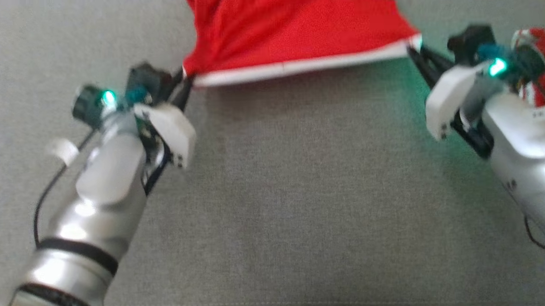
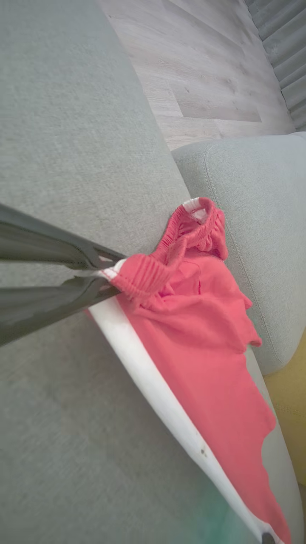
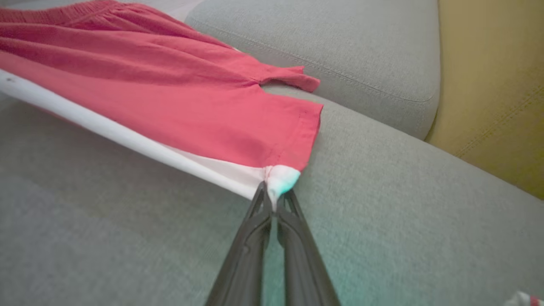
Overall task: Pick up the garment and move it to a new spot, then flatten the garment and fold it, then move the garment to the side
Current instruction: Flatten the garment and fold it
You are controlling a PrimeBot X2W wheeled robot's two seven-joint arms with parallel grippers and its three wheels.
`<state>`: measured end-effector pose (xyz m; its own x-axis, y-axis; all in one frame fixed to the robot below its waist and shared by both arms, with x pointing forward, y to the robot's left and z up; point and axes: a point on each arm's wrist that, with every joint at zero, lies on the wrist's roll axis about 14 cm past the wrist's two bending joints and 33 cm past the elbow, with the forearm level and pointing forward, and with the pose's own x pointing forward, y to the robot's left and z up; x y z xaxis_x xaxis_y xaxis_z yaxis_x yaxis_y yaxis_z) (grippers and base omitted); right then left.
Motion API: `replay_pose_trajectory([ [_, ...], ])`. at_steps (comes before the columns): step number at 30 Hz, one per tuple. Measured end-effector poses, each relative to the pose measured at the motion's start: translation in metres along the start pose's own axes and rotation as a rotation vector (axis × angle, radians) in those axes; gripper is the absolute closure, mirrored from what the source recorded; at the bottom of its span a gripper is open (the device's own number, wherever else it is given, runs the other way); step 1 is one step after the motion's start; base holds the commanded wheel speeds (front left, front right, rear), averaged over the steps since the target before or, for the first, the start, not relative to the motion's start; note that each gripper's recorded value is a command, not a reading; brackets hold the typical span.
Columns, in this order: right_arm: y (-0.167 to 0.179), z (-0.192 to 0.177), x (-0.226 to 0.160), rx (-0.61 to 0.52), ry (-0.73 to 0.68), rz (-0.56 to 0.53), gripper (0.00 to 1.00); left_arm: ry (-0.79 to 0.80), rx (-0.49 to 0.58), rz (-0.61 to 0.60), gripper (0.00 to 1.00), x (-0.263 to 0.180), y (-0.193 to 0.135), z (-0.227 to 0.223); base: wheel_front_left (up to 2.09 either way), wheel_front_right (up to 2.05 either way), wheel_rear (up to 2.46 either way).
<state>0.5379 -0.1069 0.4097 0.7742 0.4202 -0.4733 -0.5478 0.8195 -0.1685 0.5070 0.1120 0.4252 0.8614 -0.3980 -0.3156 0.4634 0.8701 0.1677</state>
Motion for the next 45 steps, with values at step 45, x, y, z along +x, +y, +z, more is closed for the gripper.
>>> replay_pose_trajectory([
  [45,0.044,-0.104,-0.22,0.003,0.637,0.216,1.0,0.178,-0.148,-0.406,1.0,-0.189,-0.163,-0.047,0.0,0.0,0.0],
])
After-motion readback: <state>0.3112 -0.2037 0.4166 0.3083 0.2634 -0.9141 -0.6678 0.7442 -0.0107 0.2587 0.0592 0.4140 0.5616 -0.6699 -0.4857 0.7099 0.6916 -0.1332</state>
